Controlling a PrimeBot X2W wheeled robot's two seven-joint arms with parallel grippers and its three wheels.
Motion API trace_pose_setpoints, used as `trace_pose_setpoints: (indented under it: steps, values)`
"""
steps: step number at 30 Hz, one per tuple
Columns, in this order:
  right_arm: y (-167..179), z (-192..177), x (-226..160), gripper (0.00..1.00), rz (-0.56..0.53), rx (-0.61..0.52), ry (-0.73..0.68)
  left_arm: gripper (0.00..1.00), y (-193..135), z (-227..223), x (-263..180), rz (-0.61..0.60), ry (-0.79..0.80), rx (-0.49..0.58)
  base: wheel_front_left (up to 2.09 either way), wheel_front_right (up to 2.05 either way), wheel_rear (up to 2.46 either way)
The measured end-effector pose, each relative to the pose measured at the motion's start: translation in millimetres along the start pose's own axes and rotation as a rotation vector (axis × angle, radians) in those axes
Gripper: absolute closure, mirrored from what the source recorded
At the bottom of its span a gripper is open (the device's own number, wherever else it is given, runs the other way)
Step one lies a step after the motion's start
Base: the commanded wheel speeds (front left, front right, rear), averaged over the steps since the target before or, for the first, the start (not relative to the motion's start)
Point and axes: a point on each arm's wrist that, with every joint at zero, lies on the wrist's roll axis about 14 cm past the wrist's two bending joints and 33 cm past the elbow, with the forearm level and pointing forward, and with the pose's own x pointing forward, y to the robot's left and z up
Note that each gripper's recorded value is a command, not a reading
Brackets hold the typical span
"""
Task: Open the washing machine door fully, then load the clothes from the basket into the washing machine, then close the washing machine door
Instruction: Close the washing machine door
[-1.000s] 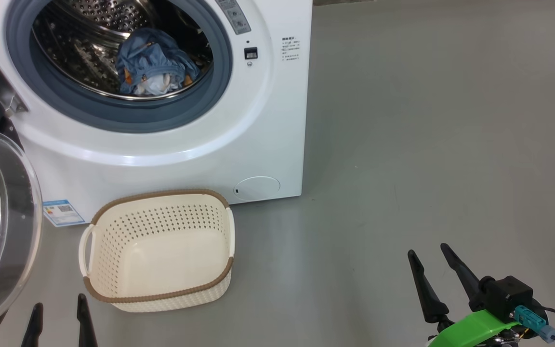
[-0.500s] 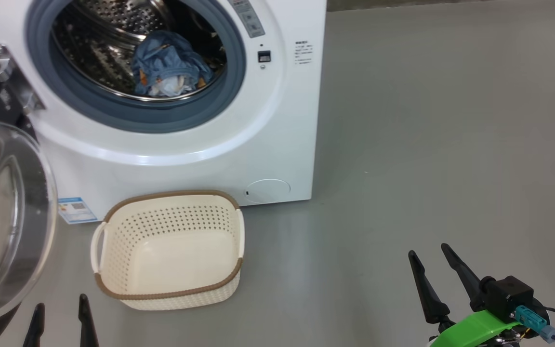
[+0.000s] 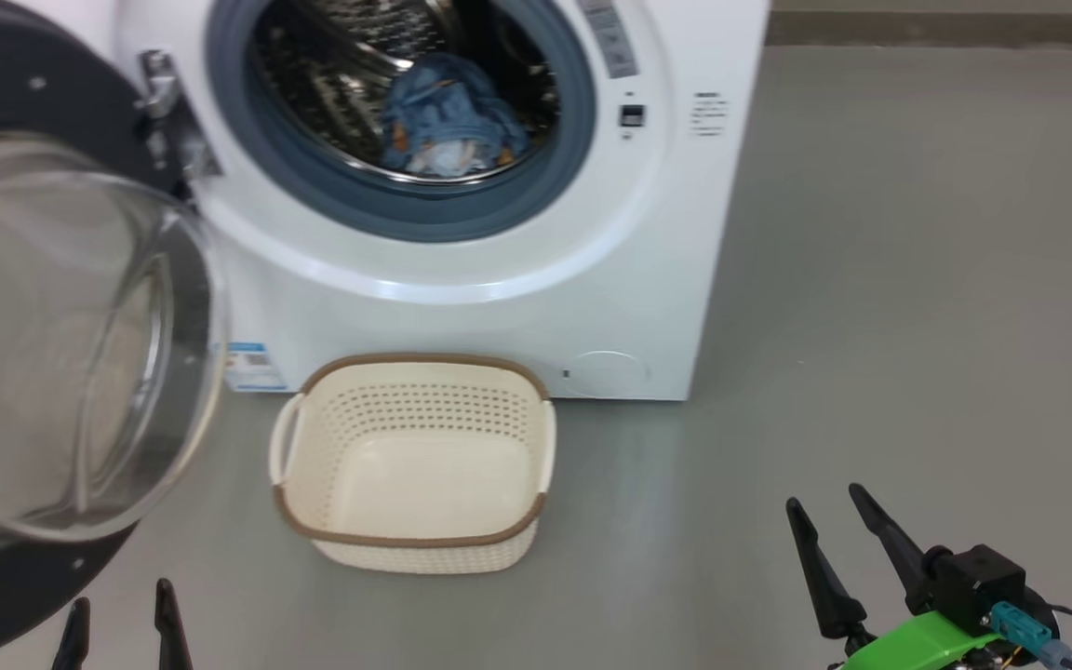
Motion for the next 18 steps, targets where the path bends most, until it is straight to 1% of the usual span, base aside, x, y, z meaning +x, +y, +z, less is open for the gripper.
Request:
trace_pose_setpoints:
  steps: [18]
  values:
    - [78, -20, 41, 0.00, 0.250, 0.007, 0.054, 0.00, 70, 13, -50, 0.263, -0.027, 0.006, 0.00, 0.00, 0.00]
